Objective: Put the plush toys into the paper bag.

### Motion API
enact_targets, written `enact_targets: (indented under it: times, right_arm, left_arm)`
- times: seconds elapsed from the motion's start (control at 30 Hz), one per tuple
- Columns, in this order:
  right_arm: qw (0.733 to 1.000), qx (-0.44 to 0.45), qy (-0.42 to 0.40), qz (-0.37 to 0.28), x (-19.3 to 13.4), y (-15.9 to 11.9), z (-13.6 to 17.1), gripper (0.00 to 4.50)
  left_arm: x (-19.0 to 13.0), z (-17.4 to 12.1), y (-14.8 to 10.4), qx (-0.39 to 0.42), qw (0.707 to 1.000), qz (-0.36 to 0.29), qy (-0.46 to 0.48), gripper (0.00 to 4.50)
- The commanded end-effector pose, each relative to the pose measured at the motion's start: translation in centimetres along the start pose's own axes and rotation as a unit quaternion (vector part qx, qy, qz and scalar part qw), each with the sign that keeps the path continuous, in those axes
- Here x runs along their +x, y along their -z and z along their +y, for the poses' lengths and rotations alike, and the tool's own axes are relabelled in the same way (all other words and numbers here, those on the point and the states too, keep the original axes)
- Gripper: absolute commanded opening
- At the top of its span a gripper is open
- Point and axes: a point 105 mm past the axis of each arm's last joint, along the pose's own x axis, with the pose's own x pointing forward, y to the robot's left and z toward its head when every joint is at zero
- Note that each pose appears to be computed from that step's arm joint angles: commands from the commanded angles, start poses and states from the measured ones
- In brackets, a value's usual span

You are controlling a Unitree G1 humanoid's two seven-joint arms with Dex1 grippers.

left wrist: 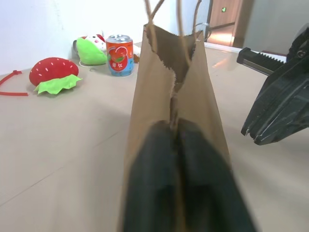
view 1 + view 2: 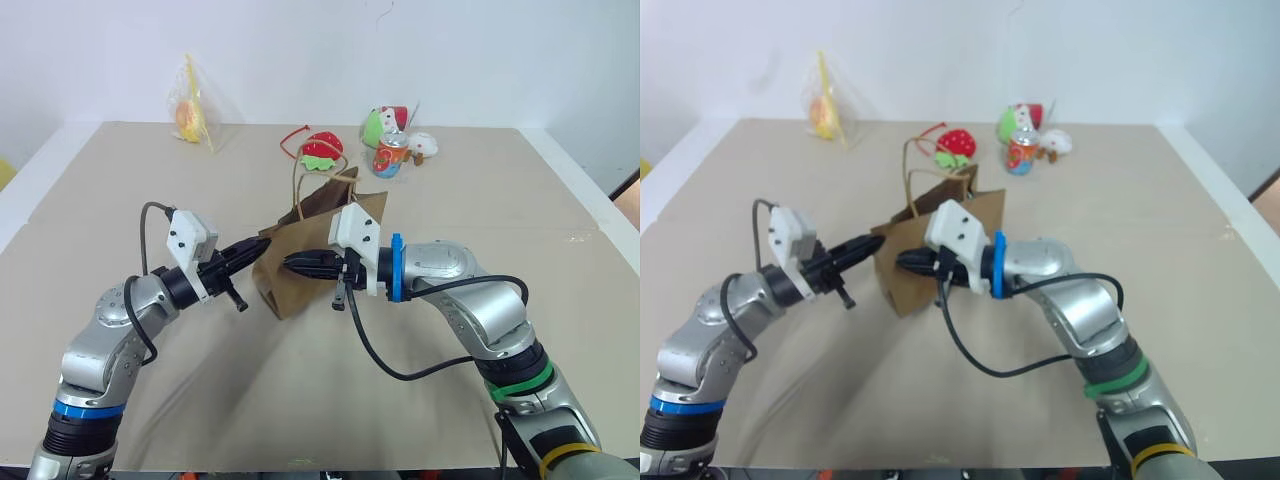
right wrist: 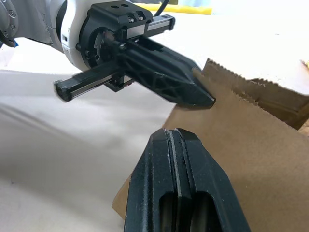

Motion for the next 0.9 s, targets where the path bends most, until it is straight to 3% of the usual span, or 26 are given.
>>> enact_targets:
  times: [0.03,0.3,0.43,0.47,0.67,0.77,0.9]
  right_arm:
    - [1.000,-0.028,0.000,-0.014,-0.8,-1.2,0.0,0.00]
    - [0.997,0.040,-0.038,-0.047,-6.6,-3.5,-1.1,0.00]
    - [0.996,0.060,-0.041,-0.046,-10.2,-5.1,-2.5,0.83]
    - [0.996,0.063,-0.036,-0.043,-11.1,-5.2,-3.1,1.41]
    - [0.999,0.038,-0.016,-0.027,-12.8,-5.2,-4.5,3.01]
    - [0.999,0.032,-0.013,-0.021,-12.9,-4.9,-4.7,4.27]
    - [1.000,0.026,-0.012,-0.013,-12.8,-4.4,-4.6,4.45]
  left_arm:
    - [0.3,-0.4,-1.2,0.045,0.999,-0.017,0.023,0.13]
    - [0.2,-0.5,-1.6,0.083,0.994,-0.019,0.065,0.13]
    - [-0.2,-0.2,-1.7,0.091,0.992,-0.016,0.090,0.00]
    - [-0.2,-0.1,-1.9,0.096,0.990,-0.017,0.102,0.00]
    - [-0.2,0.5,-2.6,0.122,0.983,-0.021,0.135,0.00]
    - [0.0,0.6,-2.7,0.129,0.981,-0.023,0.141,0.00]
    - [0.0,1.2,-2.0,0.136,0.983,-0.007,0.127,0.00]
